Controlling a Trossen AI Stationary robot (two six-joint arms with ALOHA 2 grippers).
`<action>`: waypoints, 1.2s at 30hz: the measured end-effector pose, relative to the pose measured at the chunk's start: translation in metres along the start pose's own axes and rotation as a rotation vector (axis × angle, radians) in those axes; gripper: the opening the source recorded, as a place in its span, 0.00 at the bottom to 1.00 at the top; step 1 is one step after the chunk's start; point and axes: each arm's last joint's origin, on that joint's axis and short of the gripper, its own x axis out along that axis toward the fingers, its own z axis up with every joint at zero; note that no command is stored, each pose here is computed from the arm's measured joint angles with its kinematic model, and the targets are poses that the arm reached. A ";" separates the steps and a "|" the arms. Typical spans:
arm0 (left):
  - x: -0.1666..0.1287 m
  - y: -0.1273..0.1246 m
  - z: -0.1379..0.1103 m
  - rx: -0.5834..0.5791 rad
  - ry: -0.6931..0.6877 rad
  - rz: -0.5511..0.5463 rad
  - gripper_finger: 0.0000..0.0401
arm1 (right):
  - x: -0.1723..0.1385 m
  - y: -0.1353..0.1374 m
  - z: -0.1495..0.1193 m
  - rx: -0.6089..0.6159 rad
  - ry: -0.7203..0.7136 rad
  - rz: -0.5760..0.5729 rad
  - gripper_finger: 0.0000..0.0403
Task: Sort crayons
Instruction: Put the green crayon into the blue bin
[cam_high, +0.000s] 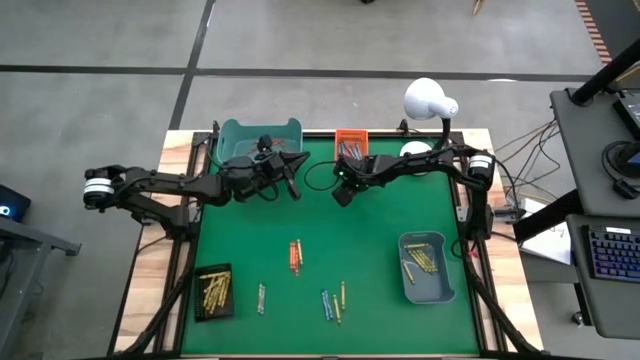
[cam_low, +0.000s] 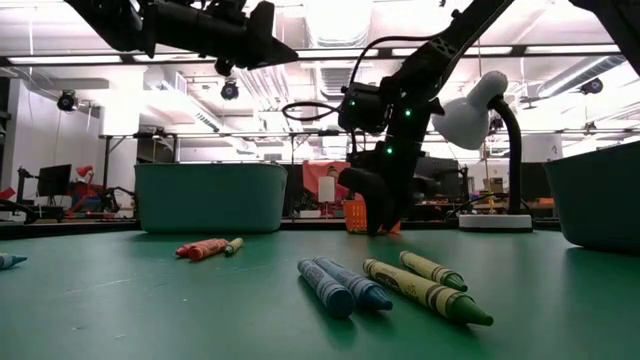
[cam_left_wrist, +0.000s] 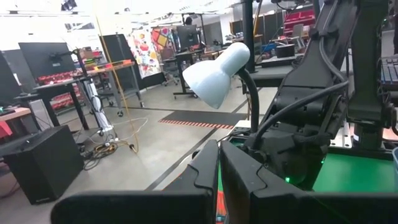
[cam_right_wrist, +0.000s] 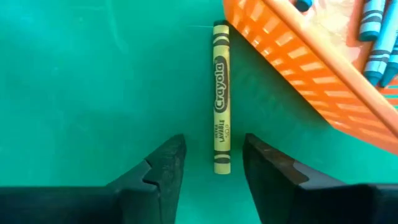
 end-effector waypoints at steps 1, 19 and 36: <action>0.000 0.000 0.000 0.000 0.000 0.000 0.00 | 0.000 0.000 0.000 0.000 0.000 0.001 0.36; -0.003 -0.009 0.002 -0.045 -0.008 -0.033 0.00 | -0.017 0.007 -0.007 -0.092 0.069 0.111 0.03; -0.006 -0.016 0.004 -0.038 -0.017 -0.060 0.00 | -0.154 0.045 -0.073 -0.375 0.176 0.345 0.03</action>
